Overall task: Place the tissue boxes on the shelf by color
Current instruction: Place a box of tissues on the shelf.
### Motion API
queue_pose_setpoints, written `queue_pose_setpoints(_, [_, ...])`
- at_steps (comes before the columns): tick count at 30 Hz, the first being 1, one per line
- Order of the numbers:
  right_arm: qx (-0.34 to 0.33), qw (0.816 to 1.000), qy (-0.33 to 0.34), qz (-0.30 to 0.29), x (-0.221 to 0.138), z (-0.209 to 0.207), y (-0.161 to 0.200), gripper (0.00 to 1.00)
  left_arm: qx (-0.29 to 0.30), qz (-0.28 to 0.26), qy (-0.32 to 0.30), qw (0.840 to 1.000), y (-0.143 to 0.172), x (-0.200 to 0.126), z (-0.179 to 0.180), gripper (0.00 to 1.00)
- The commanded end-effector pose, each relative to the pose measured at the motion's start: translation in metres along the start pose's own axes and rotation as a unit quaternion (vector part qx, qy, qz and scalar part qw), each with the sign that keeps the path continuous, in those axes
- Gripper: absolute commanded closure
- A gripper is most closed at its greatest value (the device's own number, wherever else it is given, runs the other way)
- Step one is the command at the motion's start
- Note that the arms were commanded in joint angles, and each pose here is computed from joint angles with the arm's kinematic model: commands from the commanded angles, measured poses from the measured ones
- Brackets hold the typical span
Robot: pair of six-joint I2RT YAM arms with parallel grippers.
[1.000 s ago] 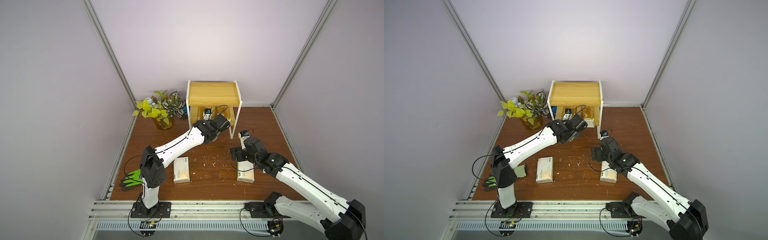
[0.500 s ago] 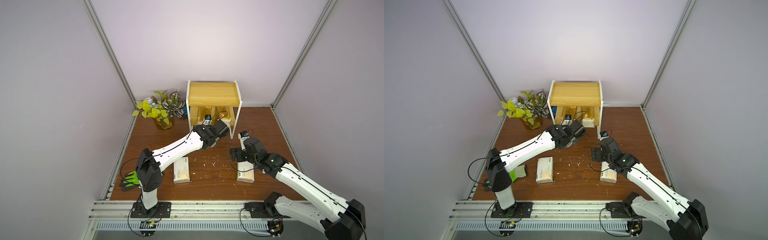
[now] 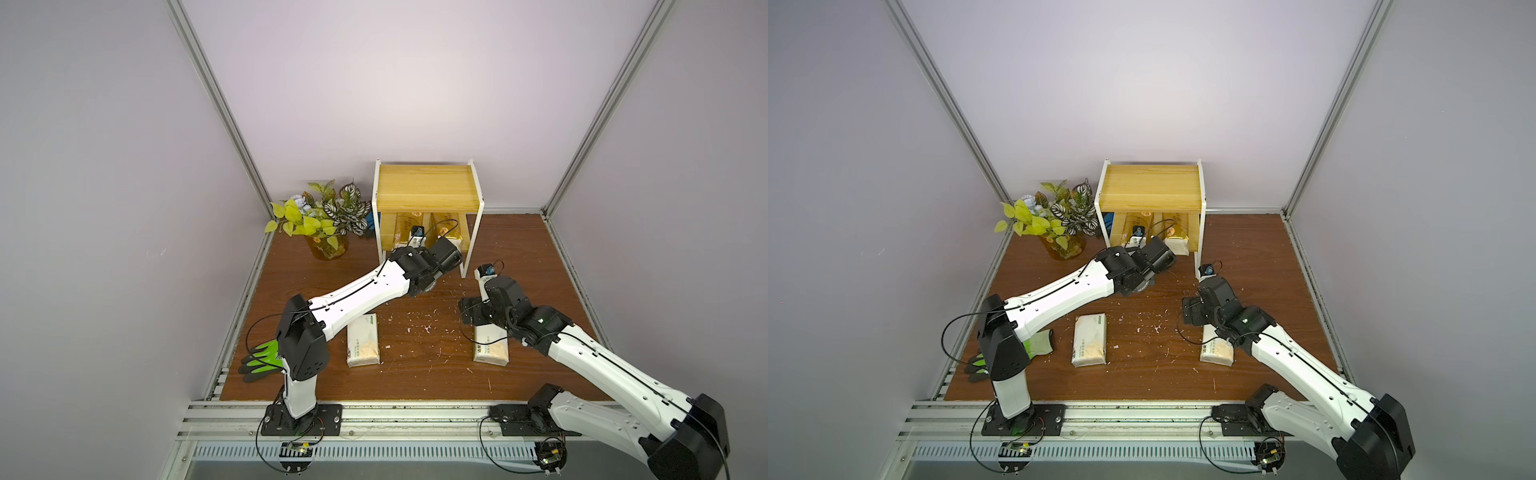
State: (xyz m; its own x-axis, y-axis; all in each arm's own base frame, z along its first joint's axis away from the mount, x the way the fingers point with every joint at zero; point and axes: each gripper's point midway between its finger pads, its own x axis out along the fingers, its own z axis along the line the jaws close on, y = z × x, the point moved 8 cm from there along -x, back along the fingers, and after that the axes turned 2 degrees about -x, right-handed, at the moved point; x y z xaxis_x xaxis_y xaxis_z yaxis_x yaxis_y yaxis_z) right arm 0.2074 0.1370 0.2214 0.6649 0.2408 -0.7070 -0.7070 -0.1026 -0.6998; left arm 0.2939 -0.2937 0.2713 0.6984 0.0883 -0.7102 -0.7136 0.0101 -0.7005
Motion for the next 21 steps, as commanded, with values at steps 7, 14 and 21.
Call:
queue_pose_setpoints(7, [0.012,1.0,-0.009,-0.025,-0.006,0.001,-0.009,0.08,0.007,-0.01,-0.025,1.0,-0.012,0.011,0.005,0.99])
queue_pose_setpoints(14, [0.018,0.999,-0.005,-0.026,-0.011,-0.002,-0.005,0.08,0.014,-0.011,-0.034,0.999,-0.02,0.019,0.007,0.99])
queue_pose_setpoints(21, [0.018,0.999,-0.001,-0.027,-0.013,-0.004,-0.005,0.08,0.033,-0.013,-0.055,0.998,-0.032,0.038,0.009,0.99])
